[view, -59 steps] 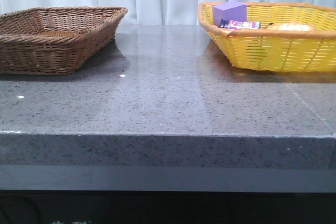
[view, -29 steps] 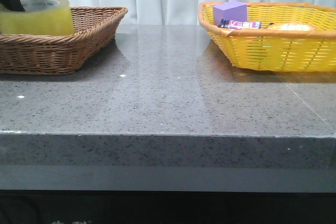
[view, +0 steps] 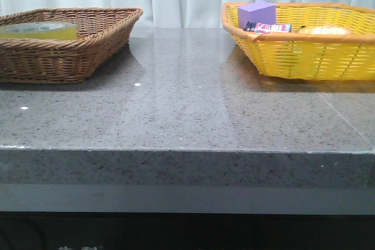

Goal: Transfer tape with both arms
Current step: 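Open the left gripper and raise it away from the basket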

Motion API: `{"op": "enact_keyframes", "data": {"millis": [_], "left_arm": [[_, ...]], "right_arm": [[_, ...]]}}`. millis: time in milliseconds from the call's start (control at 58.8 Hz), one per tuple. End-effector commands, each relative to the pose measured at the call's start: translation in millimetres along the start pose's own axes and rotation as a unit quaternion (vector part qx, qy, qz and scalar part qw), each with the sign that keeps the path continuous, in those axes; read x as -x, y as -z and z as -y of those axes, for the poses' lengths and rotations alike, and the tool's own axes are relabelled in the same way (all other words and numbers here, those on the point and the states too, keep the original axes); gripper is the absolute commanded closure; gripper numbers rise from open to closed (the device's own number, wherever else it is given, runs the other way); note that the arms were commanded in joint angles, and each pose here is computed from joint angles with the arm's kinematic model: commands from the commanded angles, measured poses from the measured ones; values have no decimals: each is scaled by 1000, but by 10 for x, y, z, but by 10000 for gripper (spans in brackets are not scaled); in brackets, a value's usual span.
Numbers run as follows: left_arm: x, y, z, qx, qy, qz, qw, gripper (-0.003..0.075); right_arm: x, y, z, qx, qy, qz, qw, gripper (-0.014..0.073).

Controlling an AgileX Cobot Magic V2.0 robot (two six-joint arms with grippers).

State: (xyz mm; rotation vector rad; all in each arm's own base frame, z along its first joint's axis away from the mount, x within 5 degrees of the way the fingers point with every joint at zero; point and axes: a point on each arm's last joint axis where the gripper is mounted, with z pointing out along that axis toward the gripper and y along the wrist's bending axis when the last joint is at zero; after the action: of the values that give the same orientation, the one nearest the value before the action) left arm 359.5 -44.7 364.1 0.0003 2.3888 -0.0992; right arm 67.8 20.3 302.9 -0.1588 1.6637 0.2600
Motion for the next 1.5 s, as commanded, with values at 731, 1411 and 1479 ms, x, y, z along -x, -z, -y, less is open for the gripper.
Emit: {"op": "enact_keyframes", "data": {"millis": [731,1411,1479], "left_arm": [[-1564,1259,-205,-38,-6,305,951,740],[-2505,1639,-327,-43,-3,372,927,740],[-2505,1639,-327,-43,-3,372,927,740]], "right_arm": [[141,15,9,-8,-3,45,999,715],[141,15,9,-8,-3,45,999,715],[141,15,9,-8,-3,45,999,715]]}}
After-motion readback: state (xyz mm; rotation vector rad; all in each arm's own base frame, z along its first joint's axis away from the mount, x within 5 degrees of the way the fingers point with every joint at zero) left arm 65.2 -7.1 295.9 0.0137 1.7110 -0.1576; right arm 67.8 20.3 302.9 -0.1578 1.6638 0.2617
